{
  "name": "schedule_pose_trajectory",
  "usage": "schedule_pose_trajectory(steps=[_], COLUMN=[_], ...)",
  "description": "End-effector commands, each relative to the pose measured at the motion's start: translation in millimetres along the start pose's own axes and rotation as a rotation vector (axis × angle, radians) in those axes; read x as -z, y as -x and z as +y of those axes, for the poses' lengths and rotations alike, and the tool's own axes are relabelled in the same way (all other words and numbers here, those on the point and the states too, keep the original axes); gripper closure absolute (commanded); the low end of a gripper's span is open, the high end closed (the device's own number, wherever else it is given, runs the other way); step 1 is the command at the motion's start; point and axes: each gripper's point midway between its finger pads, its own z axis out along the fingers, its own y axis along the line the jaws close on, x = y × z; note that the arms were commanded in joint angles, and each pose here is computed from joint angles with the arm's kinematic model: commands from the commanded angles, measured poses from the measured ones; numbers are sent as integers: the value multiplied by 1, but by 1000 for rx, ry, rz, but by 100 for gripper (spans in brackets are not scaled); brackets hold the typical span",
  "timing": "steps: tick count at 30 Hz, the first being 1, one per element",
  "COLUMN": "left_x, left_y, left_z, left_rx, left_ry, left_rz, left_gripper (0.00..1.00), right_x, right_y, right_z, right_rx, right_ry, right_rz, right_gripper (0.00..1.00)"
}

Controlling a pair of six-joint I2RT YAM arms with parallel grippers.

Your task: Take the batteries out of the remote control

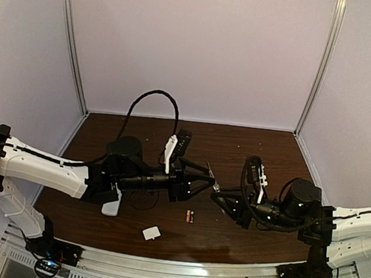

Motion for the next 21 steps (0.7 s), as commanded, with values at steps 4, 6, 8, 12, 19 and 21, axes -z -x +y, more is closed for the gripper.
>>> schedule_pose_trajectory(steps=[4,6,8,12,19,21], left_x=[-15,-16,-17,-18,-12,-7], left_y=[14,13,14,12,6,4], left_z=[-9,-8,-9,-5,8,16], left_rx=[-9,-5,-5,6,13,0], left_ry=[-48,-46,-50,-36,48,99], left_rz=[-45,-43,-47,-37,-16,3], left_gripper=[64,72,80,100,100,100], right_x=[-3,-4,-4,-3,-3,-2], right_y=[10,10,9,10,10,9], right_z=[12,11,11,10,-8,-14], right_rx=[11,12,13,14,-7,-10], right_ry=[35,32,32,25,-92,-131], right_rz=[-15,-15,-11,-15,7,15], right_gripper=[100,100,100,100,88,60])
